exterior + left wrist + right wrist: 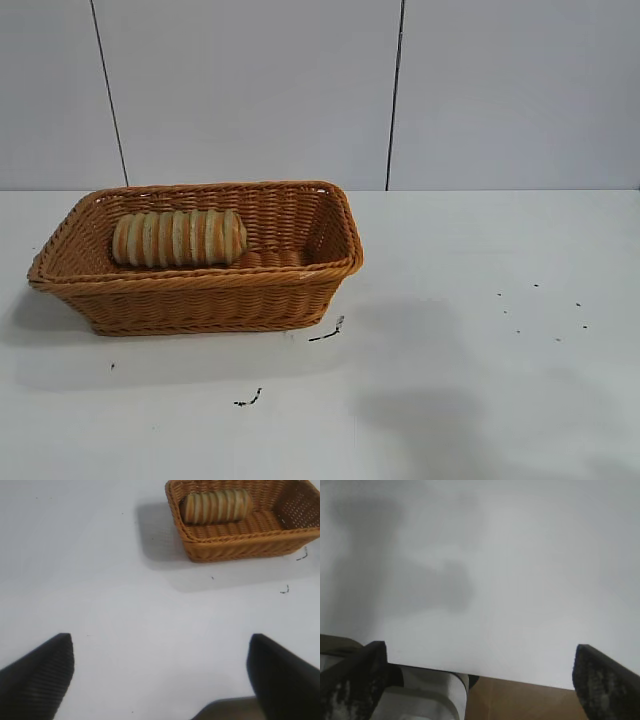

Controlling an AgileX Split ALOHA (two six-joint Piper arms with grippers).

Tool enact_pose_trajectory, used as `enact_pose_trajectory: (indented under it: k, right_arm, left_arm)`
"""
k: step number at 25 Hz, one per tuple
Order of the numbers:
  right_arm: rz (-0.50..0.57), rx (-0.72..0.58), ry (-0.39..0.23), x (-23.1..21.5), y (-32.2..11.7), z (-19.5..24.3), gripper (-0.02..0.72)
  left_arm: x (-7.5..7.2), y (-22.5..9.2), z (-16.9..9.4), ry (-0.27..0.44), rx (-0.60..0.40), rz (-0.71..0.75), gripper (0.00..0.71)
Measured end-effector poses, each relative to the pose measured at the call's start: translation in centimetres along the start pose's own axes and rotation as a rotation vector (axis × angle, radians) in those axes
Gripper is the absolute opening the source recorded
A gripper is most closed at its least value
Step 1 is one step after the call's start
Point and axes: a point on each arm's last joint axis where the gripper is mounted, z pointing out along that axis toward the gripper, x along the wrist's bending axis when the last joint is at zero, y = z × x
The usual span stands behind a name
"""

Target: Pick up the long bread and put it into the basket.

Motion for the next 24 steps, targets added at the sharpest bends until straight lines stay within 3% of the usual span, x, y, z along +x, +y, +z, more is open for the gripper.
enact_pose_trajectory:
  k: [12, 24]
  right_arm:
    - [-0.015, -0.367, -0.019, 0.4, -3.5, -4.5, 0.689]
    - [-0.016, -0.398, -0.019, 0.4, -3.9, -4.9, 0.689]
  left_arm:
    - [0.0, 0.0, 0.0, 0.0, 0.0, 0.0, 0.692]
    - [0.0, 0.0, 0.0, 0.0, 0.0, 0.0, 0.692]
